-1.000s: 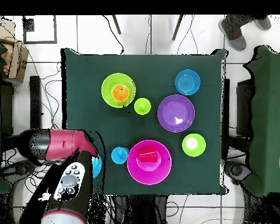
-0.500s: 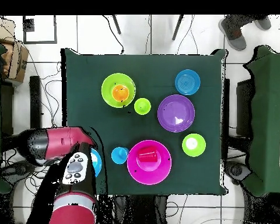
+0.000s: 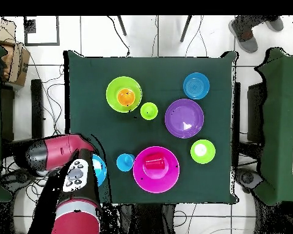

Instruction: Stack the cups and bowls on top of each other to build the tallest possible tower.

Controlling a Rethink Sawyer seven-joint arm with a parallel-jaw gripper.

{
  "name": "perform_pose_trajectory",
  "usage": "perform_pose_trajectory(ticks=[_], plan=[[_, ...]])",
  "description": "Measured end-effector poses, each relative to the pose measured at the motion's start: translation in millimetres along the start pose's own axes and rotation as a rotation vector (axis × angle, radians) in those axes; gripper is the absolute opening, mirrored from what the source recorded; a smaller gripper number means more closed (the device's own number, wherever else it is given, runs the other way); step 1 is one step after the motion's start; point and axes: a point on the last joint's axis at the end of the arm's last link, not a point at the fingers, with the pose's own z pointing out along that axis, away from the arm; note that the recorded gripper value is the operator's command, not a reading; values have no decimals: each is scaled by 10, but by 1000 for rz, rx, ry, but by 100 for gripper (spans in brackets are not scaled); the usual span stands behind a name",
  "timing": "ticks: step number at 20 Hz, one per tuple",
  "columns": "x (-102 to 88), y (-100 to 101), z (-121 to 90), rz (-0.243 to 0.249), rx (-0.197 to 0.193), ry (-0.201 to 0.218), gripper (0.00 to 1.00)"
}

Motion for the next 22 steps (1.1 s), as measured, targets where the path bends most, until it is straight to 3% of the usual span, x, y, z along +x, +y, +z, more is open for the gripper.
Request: perform_pose_trajectory(ticks=[7,22], plan=[[6,-145,56,-9,-6,-71,100],[-51,-583,29,38,68,-151,100]])
